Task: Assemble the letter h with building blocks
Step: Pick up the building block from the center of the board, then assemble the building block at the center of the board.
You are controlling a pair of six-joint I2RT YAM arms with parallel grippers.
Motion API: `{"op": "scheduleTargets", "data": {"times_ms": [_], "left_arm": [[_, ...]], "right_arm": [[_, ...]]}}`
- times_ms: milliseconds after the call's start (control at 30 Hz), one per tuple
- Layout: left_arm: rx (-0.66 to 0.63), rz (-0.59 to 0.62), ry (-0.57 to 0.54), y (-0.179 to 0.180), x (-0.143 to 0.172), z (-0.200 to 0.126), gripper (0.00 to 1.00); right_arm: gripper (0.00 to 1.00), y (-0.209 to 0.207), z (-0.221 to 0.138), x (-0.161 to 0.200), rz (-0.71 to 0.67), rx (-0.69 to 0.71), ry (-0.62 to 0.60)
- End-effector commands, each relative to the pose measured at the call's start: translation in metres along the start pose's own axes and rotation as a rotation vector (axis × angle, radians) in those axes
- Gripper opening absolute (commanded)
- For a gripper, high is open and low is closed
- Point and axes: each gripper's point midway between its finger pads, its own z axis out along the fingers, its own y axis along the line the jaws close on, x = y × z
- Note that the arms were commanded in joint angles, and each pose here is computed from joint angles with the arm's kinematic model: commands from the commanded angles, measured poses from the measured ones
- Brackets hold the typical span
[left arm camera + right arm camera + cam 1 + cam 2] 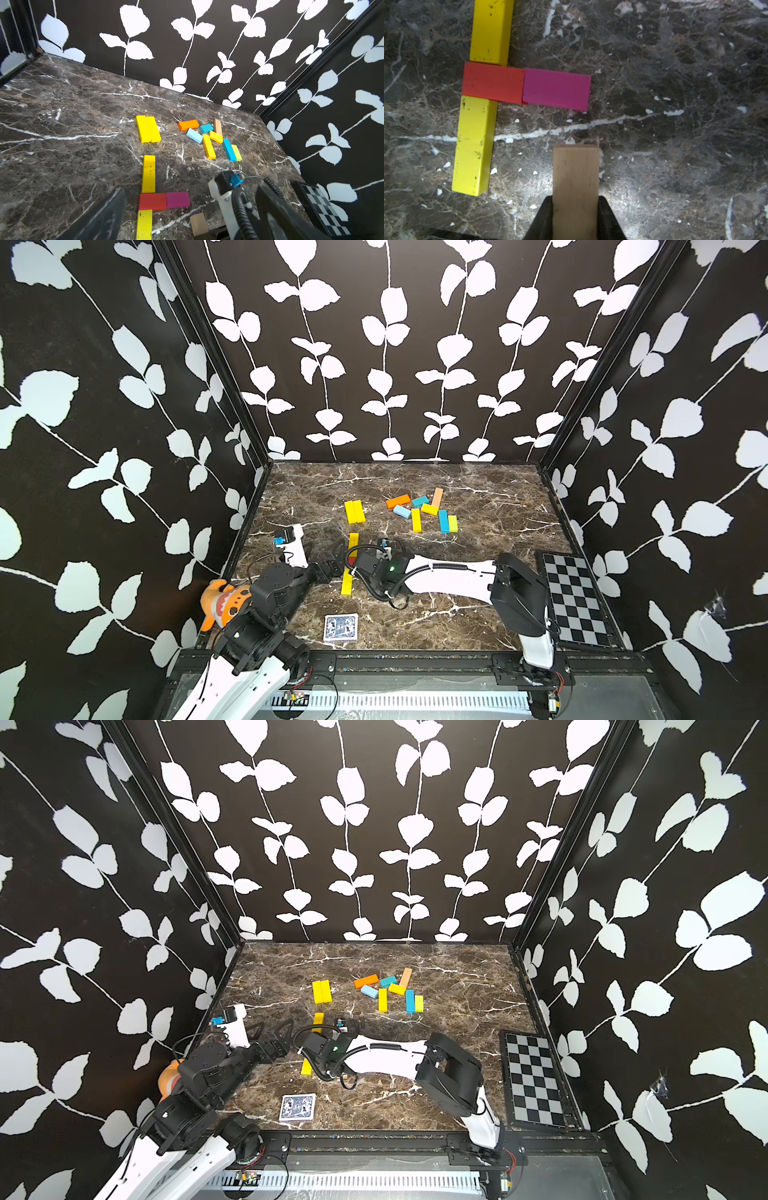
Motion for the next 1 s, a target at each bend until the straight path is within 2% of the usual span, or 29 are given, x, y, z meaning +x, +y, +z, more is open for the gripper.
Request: {"op": "scheduleTargets", "data": {"times_ms": [0,333,600,967], "left_arm": [[-0.029,0.001,-0.018,0.005,-0.004,0.0,0.99],[-0.036,0.015,-0.027,0.006,-0.007,-0.002,0.99],[-0.047,0.015,-0.06,0.009,-0.012,-0.008,0.99],[-0.051,0.027,-0.045,0.01,-0.009,-0.006,0.99]], "right_arm": [[0.24,0.001,0.003,0.0,0.026,0.035,-0.005],[0.23,0.009,0.023,0.009,0.038,0.04,0.031],[0.23,0.01,0.024,0.004,0.04,0.062,0.014],[0.24,0.004,0.031,0.0,0.054,0.107,0.009]]}}
